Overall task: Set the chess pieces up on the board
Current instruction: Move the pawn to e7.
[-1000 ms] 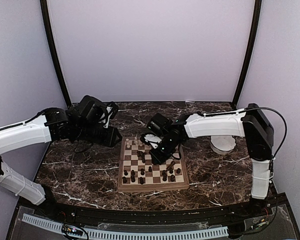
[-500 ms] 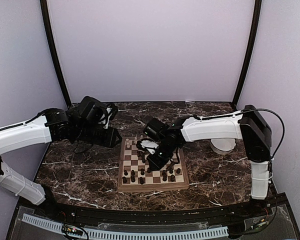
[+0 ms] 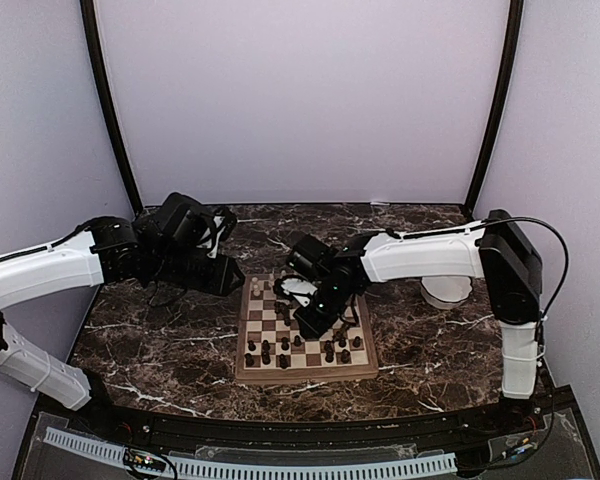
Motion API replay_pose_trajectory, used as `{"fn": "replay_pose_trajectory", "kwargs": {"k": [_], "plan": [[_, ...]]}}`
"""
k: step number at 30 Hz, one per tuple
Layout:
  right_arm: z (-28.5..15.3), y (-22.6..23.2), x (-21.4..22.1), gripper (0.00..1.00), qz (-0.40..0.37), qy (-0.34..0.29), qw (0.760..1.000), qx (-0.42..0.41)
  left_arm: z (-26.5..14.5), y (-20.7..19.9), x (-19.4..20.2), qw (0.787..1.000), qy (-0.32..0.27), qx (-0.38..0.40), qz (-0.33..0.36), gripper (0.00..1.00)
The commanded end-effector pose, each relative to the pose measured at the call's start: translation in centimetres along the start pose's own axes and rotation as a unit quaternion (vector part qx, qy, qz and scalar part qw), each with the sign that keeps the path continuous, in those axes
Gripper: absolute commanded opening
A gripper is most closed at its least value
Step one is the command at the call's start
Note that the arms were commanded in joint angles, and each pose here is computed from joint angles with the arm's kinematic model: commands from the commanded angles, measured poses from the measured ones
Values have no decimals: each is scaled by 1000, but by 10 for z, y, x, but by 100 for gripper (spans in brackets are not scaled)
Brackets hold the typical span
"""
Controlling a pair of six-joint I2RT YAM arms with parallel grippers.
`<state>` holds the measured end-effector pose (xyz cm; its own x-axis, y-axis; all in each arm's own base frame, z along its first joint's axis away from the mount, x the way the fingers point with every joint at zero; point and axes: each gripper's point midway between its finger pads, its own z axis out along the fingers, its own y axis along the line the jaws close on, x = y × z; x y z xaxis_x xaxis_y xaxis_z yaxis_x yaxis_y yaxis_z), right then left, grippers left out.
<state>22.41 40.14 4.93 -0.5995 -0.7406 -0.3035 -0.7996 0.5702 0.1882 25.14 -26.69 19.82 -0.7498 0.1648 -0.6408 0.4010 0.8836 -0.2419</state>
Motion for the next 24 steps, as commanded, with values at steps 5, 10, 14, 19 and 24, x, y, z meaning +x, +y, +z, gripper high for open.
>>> {"fn": "replay_pose_trajectory", "kwargs": {"k": [5,10,14,19,24], "plan": [[6,4,-21,12,6,-19,1000,-16,0,2,3,1000,10,-3,-3,29],[6,11,-17,12,-4,-14,999,-31,0,4,5,1000,13,-5,-6,29],[3,15,-10,12,-13,-13,999,-43,0,5,7,1000,13,-6,-9,29],[1,16,2,12,-16,-3,999,-45,2,6,9,1000,14,-7,-14,29],[-3,17,3,12,-18,-5,999,-44,4,5,9,1000,13,-6,-15,29]]}}
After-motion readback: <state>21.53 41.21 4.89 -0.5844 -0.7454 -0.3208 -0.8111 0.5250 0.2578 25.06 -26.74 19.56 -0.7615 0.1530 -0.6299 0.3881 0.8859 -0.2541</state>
